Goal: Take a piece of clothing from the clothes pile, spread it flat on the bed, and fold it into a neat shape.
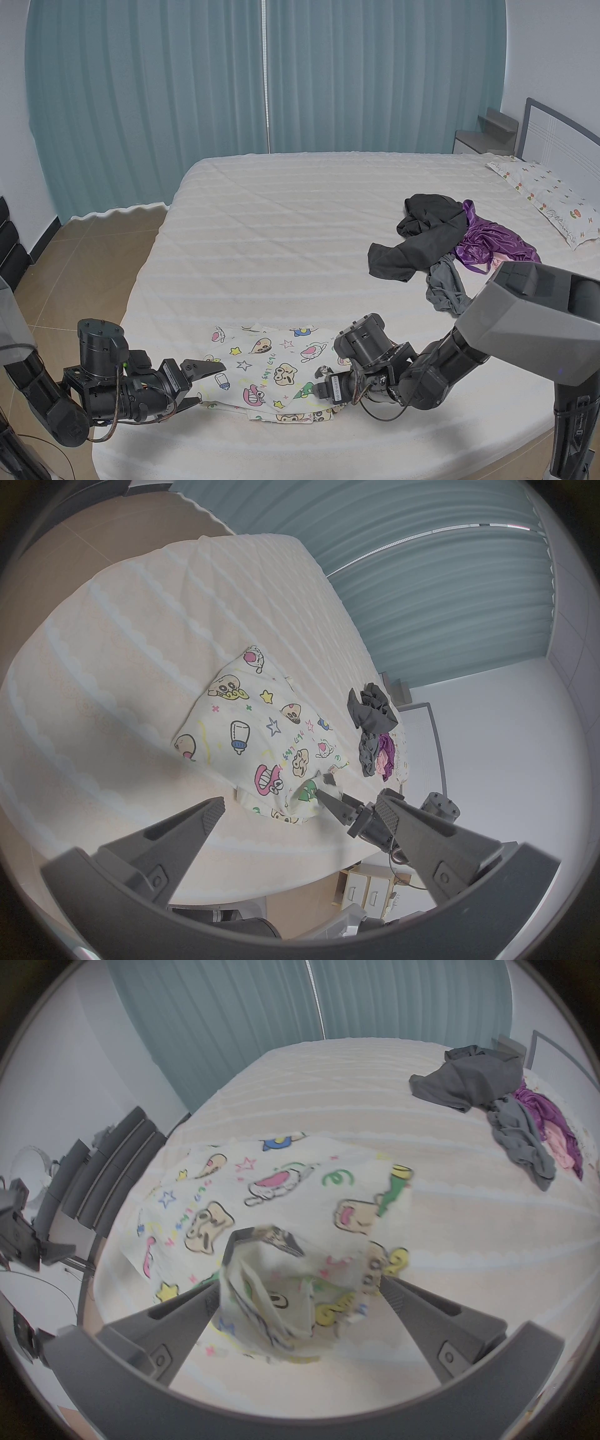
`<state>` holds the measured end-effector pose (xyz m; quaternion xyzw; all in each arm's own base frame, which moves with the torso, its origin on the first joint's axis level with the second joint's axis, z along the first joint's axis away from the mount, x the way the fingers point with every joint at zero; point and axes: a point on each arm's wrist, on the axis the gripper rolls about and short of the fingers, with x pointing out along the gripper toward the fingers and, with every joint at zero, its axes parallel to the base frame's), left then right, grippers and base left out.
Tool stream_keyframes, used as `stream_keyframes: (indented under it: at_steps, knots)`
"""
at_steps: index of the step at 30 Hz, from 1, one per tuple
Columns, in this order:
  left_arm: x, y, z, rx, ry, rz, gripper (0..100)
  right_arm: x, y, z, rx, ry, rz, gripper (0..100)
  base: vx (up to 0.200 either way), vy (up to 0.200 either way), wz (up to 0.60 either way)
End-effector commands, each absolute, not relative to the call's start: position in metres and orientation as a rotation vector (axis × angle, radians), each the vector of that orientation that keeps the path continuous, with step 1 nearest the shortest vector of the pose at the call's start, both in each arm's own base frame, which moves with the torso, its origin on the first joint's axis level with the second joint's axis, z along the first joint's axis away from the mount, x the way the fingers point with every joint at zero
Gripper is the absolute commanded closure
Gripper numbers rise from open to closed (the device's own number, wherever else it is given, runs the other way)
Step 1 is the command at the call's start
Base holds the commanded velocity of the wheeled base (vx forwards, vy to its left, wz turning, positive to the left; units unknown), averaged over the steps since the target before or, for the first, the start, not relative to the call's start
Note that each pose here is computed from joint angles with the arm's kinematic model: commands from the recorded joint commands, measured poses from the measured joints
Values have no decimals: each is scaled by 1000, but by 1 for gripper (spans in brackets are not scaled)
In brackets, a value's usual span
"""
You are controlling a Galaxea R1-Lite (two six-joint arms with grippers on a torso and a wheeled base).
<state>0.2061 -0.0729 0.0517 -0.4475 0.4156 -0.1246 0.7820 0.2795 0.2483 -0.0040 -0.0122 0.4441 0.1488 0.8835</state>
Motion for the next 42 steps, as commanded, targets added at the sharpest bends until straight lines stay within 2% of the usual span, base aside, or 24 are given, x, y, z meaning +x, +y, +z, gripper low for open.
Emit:
stream_keyframes:
  at_steps: [1, 8, 14, 17, 22, 28, 37, 38, 42]
  knots:
    - [205, -73, 50, -965, 902, -266, 0, 261, 231, 16, -58, 918, 282, 0, 0, 0, 0]
    - [205, -72, 50, -965, 903, -264, 0, 251, 221, 19, -91, 982, 251, 0, 0, 0, 0]
    - [204, -72, 49, -965, 909, -261, 0, 269, 222, 41, 41, 901, 253, 0, 0, 0, 0]
    - [204, -72, 49, -965, 909, -261, 0, 289, 222, 45, 201, 863, 281, 0, 0, 0, 0]
    - [204, -71, 49, -969, 907, -259, 0, 318, 235, 22, 374, 849, 303, 0, 0, 0, 0]
    - [206, -71, 46, -970, 915, -248, 0, 339, 242, -14, 373, 866, 270, 0, 0, 0, 0]
    - [209, -70, 42, -972, 916, -240, 0, 362, 242, -18, 419, 797, 266, 0, 0, 0, 0]
    - [209, -70, 42, -973, 913, -241, 0, 362, 243, -18, 419, 797, 269, 100, 0, 0, 0]
    - [210, -69, 41, -976, 899, -239, 0, 362, 246, -20, 417, 798, 274, 100, 0, 0, 0]
